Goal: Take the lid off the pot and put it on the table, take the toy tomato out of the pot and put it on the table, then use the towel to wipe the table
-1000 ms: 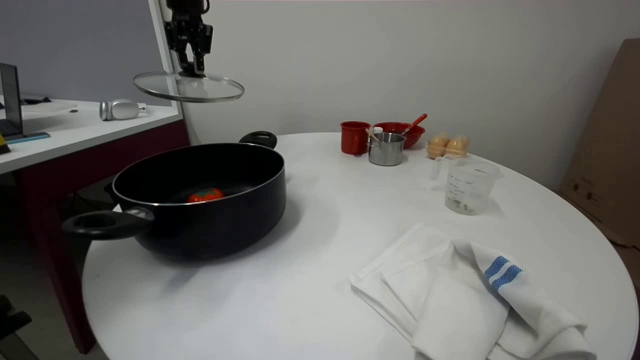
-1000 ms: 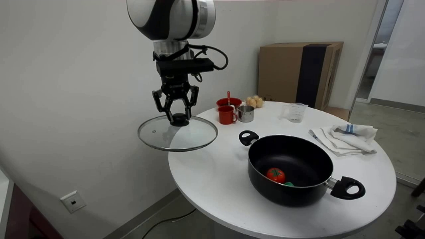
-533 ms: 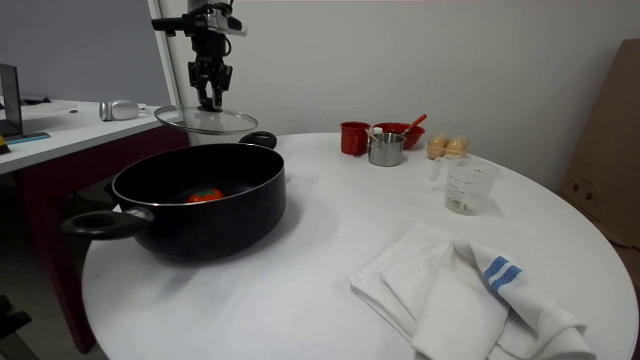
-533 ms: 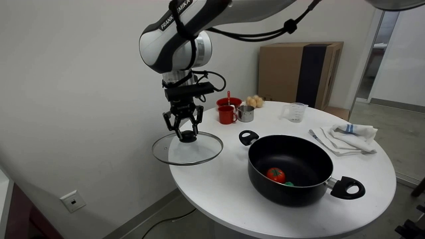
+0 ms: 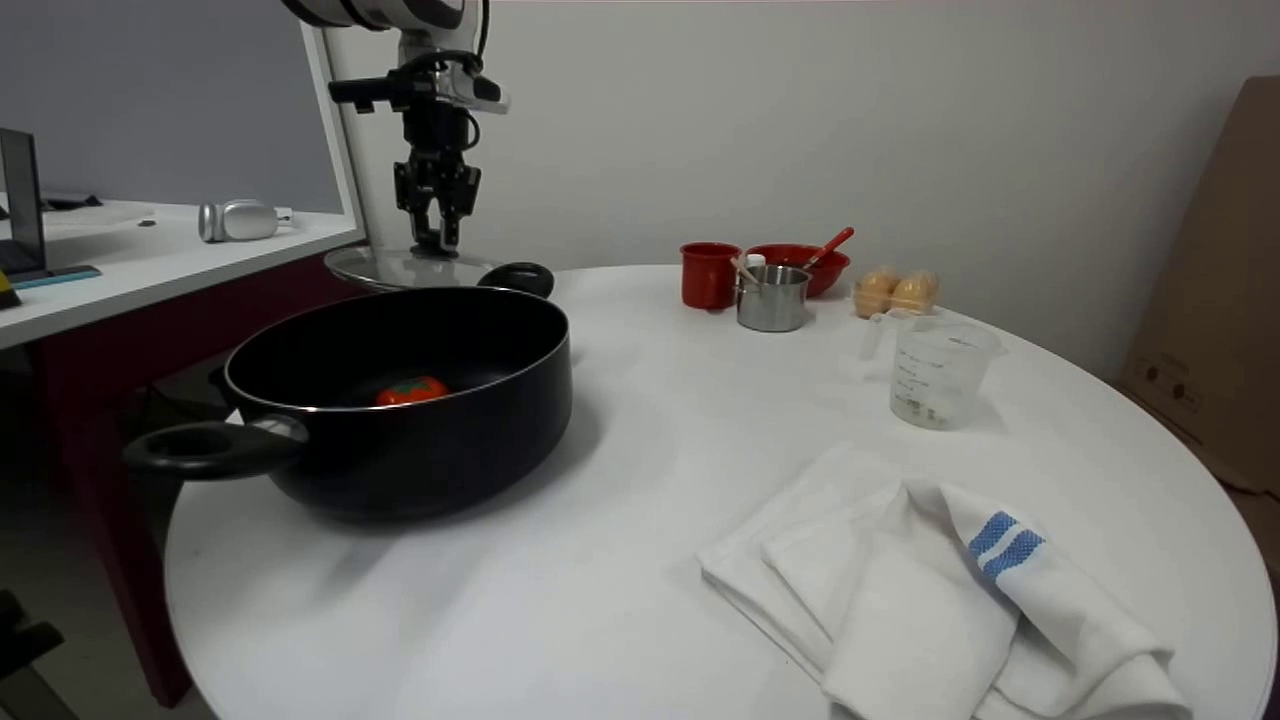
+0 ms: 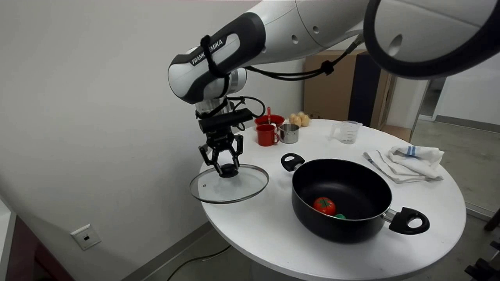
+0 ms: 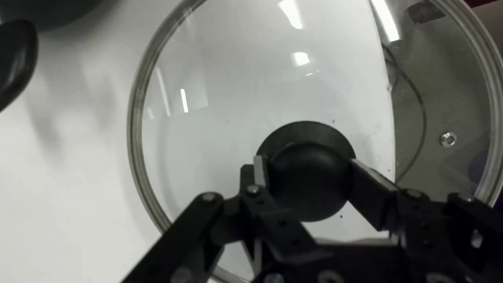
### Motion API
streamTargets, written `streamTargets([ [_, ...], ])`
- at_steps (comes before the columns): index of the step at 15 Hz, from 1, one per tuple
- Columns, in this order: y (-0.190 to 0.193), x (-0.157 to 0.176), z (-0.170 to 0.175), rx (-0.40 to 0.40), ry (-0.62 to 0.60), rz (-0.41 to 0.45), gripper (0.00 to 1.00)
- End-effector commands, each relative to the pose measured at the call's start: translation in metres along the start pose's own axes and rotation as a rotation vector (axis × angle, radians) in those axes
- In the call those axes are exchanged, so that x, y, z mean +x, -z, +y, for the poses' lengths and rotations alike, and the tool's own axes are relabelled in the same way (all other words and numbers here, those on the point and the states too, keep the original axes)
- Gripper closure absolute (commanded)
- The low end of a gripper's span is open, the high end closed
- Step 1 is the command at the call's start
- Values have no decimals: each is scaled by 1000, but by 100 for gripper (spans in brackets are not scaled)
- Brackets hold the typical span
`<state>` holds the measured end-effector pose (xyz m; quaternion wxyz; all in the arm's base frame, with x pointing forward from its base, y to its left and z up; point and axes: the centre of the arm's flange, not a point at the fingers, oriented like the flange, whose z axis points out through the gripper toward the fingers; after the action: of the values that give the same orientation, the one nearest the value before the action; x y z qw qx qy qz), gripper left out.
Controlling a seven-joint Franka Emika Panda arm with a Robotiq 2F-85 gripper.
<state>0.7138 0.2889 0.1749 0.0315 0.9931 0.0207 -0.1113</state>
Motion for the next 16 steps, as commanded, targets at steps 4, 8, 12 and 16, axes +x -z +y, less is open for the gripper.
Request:
streamTargets([
  [4,-22,24,-4,-117,24,-56,74],
  [8,-40,14,-8,-163,29,-39,74],
  [12,-47,10,-7,-194,29,-7,74],
  [16,-56,7,2,-173,11,-19,74],
])
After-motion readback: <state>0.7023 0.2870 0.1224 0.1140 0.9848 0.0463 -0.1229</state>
